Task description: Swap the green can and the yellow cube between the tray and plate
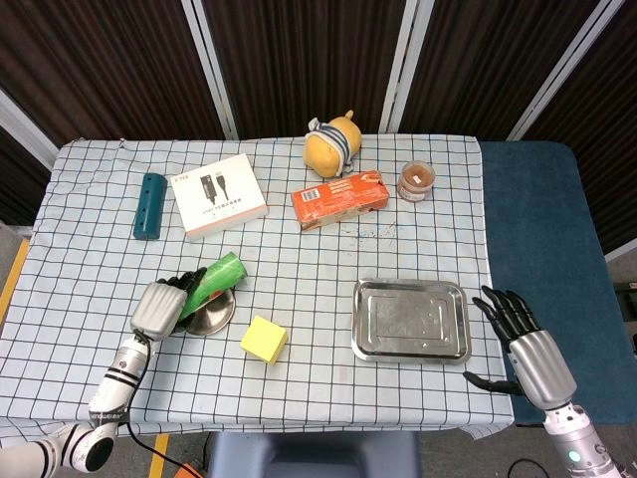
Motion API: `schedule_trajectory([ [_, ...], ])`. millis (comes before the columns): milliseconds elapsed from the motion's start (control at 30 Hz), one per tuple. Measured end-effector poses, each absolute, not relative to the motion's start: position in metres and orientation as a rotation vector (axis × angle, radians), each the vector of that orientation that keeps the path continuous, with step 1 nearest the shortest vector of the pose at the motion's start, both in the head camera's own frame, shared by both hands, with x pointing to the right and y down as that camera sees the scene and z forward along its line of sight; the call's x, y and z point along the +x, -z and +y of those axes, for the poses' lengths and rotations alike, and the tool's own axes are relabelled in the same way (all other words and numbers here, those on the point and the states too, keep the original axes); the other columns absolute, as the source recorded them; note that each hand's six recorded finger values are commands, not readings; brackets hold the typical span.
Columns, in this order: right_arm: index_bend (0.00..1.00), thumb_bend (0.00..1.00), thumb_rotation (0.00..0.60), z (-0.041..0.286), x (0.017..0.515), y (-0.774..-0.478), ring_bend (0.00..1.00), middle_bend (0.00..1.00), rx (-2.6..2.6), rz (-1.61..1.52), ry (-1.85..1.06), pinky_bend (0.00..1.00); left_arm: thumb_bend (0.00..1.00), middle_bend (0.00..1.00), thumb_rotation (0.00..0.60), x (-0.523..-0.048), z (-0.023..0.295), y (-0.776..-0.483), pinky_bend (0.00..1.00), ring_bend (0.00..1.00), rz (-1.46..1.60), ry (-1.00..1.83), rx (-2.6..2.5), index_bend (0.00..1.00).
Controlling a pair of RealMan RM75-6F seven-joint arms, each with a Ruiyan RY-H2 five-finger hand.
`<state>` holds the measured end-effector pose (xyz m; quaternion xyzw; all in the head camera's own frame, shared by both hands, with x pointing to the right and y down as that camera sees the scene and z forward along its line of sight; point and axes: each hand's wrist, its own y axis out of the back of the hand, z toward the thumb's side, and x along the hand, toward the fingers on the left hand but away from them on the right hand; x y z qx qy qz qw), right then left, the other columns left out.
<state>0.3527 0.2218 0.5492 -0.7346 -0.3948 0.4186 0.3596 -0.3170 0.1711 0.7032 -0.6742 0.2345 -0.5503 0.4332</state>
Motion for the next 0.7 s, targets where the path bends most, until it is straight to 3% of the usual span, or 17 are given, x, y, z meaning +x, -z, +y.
schedule_trajectory([
  [167, 0.00, 0.08, 0.600, 0.222, 0.352, -0.551, 0.00, 0.00, -1.894, -1.012, -1.084, 0.00, 0.48, 0.35, 0.600, -0.322, 0.176, -0.705, 0.65, 0.39, 0.544, 1.383, -1.636, 0.19],
  [333, 0.00, 0.08, 0.600, 0.222, 0.352, -0.551, 0.00, 0.00, -1.891, -1.015, -1.085, 0.00, 0.44, 0.11, 0.600, -0.323, 0.181, -0.708, 0.46, 0.15, 0.525, 1.407, -1.665, 0.01],
  [433, 0.00, 0.08, 0.600, 0.222, 0.352, -0.551, 0.00, 0.00, -1.892, -1.015, -1.084, 0.00, 0.43, 0.05, 0.600, -0.323, 0.183, -0.708, 0.41, 0.09, 0.514, 1.418, -1.675, 0.00],
  [700, 0.00, 0.08, 0.600, 0.222, 0.352, -0.551, 0.00, 0.00, -1.893, -1.015, -1.083, 0.00, 0.44, 0.01, 0.600, -0.323, 0.185, -0.703, 0.36, 0.05, 0.499, 1.429, -1.689, 0.00],
])
